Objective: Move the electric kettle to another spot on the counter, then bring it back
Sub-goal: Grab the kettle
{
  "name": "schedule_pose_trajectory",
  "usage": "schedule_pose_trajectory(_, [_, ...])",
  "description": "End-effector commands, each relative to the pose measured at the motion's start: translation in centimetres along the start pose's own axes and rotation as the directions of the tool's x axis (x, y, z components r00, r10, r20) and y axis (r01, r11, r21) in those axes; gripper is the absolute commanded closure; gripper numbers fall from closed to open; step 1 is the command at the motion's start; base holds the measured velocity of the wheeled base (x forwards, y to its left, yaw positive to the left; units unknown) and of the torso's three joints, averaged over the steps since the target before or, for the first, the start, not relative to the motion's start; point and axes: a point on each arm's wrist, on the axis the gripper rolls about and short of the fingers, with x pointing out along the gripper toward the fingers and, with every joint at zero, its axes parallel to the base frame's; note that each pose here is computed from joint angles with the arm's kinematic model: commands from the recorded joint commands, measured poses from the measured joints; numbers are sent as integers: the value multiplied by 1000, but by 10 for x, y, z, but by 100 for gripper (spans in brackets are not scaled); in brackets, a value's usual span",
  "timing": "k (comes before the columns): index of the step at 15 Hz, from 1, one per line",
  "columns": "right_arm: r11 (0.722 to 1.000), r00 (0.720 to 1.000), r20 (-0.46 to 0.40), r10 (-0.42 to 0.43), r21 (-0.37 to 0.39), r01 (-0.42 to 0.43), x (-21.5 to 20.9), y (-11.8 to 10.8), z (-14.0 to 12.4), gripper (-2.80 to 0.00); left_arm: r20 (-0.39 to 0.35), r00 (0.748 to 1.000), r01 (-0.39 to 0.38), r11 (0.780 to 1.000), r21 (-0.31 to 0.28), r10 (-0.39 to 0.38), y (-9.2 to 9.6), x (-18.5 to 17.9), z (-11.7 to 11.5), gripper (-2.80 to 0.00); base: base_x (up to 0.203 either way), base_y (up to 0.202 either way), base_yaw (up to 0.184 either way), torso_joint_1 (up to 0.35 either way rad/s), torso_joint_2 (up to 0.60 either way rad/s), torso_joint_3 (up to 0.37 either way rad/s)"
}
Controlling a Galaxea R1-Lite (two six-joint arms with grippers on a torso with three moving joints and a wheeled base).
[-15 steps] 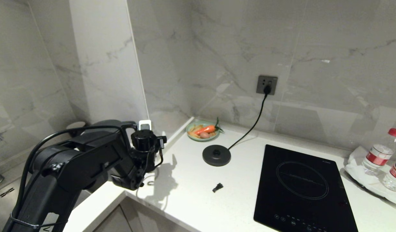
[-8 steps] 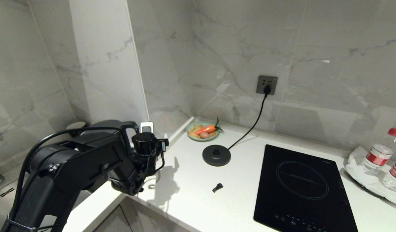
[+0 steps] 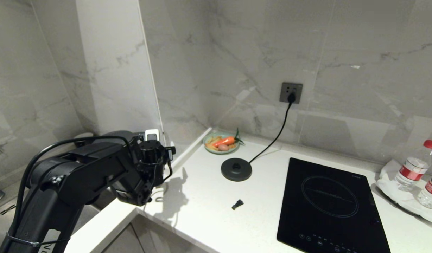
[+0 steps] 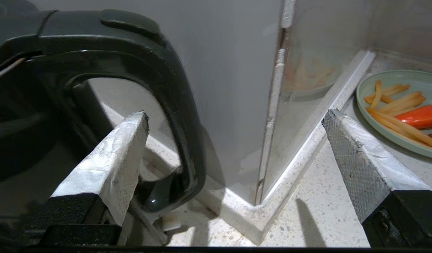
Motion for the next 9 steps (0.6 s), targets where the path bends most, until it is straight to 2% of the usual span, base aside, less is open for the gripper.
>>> schedule_pose_trajectory(1, [1000,1000,-1,0,0,0,0,0,0,0,11,1000,-5,1000,-2,5,-3,7,-7,-280,0,0,0,0,0,0])
schedule_pose_trajectory(9, [1000,1000,0,0,0,0,0,0,0,0,13,999,37,999,-2,-37,-22,4,-4,-280,0,0,0,0,0,0])
